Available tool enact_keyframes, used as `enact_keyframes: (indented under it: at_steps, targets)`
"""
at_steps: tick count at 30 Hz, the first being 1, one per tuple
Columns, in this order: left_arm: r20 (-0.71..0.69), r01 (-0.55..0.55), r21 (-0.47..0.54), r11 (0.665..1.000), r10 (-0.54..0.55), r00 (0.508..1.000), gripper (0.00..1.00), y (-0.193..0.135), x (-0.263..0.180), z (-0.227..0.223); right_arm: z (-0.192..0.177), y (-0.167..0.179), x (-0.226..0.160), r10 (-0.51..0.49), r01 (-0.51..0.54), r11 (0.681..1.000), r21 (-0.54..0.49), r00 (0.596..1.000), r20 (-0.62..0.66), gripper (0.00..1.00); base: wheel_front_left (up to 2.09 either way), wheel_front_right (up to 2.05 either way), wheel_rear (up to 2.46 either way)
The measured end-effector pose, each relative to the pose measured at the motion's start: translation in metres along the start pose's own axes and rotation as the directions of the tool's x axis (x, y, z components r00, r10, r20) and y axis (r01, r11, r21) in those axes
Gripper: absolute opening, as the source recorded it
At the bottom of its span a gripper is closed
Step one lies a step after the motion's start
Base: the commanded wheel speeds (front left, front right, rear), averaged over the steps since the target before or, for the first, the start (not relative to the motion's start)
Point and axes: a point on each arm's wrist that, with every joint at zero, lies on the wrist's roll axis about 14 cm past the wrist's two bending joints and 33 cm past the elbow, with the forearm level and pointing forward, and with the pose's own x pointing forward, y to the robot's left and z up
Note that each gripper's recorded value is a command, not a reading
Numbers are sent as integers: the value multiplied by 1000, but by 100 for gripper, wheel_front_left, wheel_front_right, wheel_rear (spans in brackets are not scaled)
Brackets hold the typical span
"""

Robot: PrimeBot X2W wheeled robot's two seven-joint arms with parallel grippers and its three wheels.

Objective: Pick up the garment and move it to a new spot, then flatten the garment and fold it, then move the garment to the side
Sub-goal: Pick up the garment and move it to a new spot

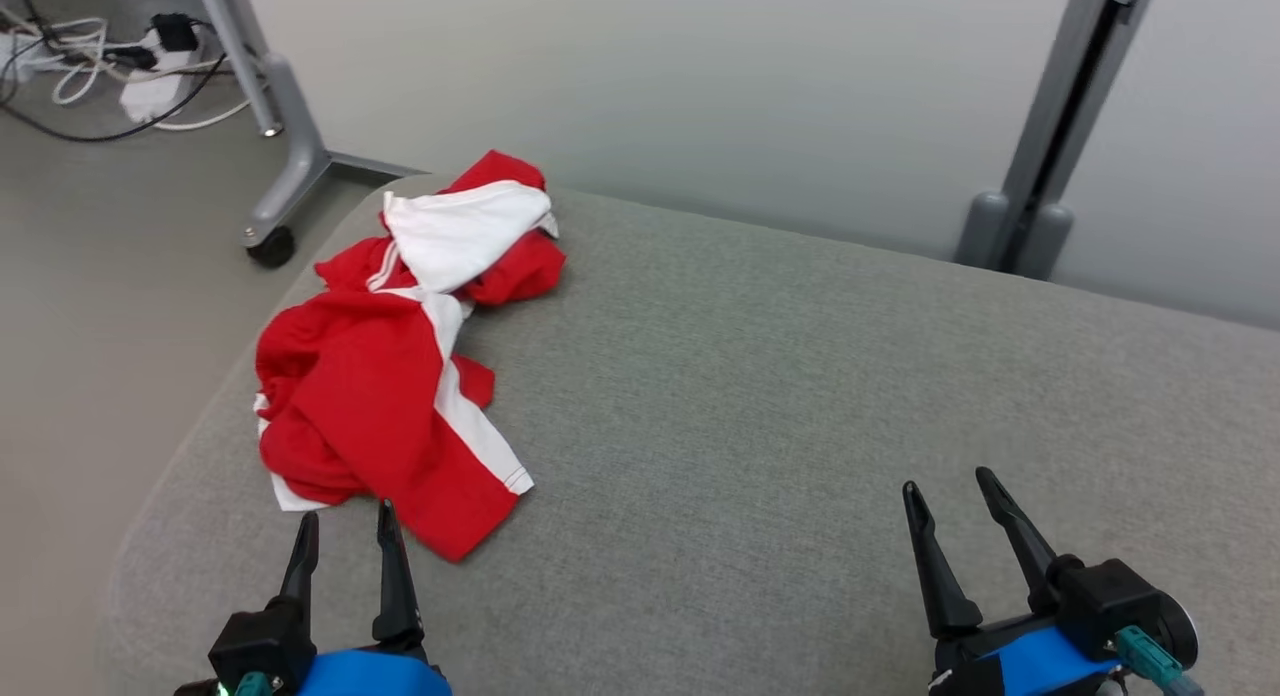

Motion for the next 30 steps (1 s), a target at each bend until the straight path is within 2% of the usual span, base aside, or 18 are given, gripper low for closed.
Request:
enact_keyframes:
  at_steps: [8,17,20,23,27,30]
  targets:
    - [1,-123,-2,992,123,992,100,38,-22,0,-10,40,20,130,-129,992,14,991,-24,100,0,0,0]
    - [-4,-161,-17,987,161,987,100,48,-26,0,-17,50,24,163,-162,987,23,986,-39,100,0,0,0]
    - [-1,-173,41,984,174,985,100,60,-23,3,-21,49,24,162,-161,987,24,986,-47,100,0,0,0]
    - [67,-180,91,980,174,982,100,74,-5,30,-29,45,25,157,-156,988,16,985,-65,100,0,0,0]
    - [203,-163,186,969,125,971,100,85,39,97,-37,33,30,134,-134,991,3,988,-78,100,0,0,0]
    - [219,-130,263,956,71,973,100,83,75,132,-44,24,34,116,-118,993,-12,989,-87,100,0,0,0]
